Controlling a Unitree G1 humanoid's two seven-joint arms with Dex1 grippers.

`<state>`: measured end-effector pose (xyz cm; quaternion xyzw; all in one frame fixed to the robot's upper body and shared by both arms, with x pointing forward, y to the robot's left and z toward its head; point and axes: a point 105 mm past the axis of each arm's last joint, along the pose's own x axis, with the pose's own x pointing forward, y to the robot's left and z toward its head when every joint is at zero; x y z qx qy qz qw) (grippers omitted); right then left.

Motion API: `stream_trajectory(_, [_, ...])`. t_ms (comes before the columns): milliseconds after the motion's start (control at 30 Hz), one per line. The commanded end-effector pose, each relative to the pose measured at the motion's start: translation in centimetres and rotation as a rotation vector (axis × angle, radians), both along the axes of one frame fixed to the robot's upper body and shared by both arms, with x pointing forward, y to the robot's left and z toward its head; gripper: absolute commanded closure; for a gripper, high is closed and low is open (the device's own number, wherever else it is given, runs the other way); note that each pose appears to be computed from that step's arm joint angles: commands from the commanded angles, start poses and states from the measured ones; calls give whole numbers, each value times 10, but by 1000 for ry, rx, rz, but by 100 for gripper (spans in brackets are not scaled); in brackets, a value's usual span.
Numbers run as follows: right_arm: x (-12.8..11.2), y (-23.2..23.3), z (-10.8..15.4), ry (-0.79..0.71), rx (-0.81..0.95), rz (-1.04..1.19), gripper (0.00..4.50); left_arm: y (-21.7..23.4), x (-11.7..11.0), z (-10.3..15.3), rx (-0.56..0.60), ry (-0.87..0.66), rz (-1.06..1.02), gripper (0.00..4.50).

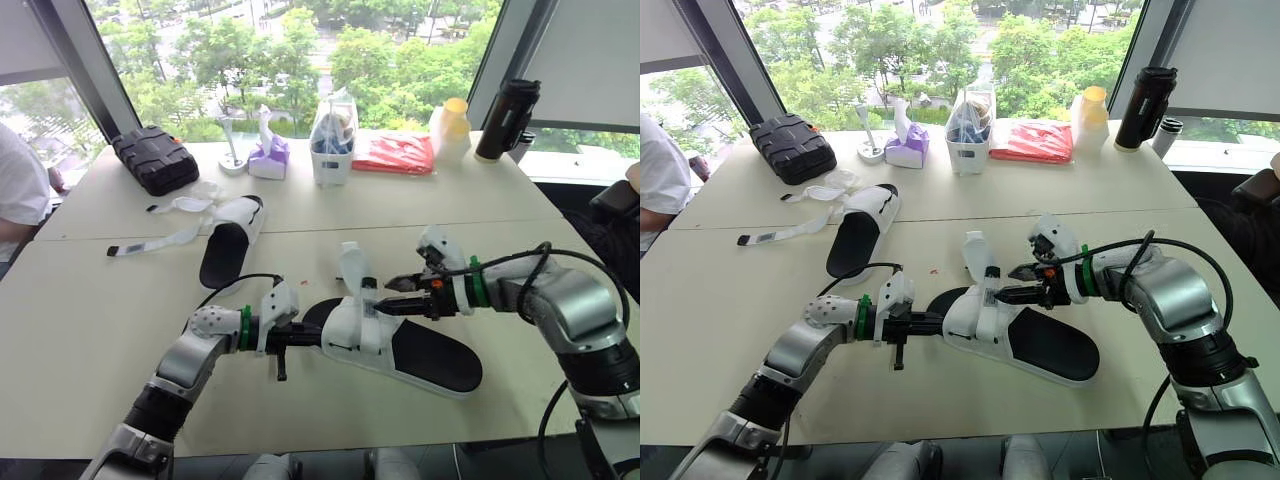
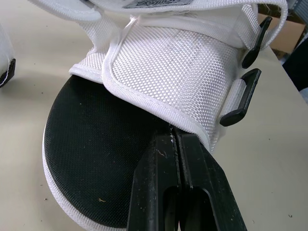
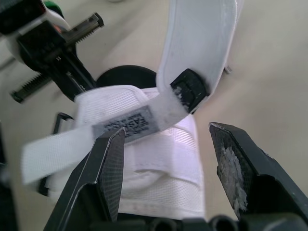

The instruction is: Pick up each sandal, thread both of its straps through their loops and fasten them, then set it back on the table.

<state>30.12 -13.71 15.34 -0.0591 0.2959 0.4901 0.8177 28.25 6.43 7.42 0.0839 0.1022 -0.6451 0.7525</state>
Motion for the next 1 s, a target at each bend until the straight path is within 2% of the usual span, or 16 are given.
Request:
stream_trajectory(33, [3, 3, 15, 67, 105, -36, 155, 1, -17, -37, 100, 116, -29, 450])
stream_trajectory(233, [1, 12, 9, 154, 130, -36, 155, 1, -16, -37, 100, 111, -26, 450])
stream_trajectory(567, [-3, 28, 10, 168, 154, 25, 155, 3, -16, -37, 104, 108, -17, 450])
stream_trajectory(667, [-4, 31, 9, 157, 150, 36, 243, 3, -16, -37, 103, 106, -15, 450])
stream_trajectory(800, [-5, 32, 10, 144, 148, 45, 445, 3, -16, -37, 103, 105, -16, 450])
stream_trajectory(1000, [-3, 27, 22, 62, 156, 49, 445, 3, -16, -37, 104, 106, -15, 450])
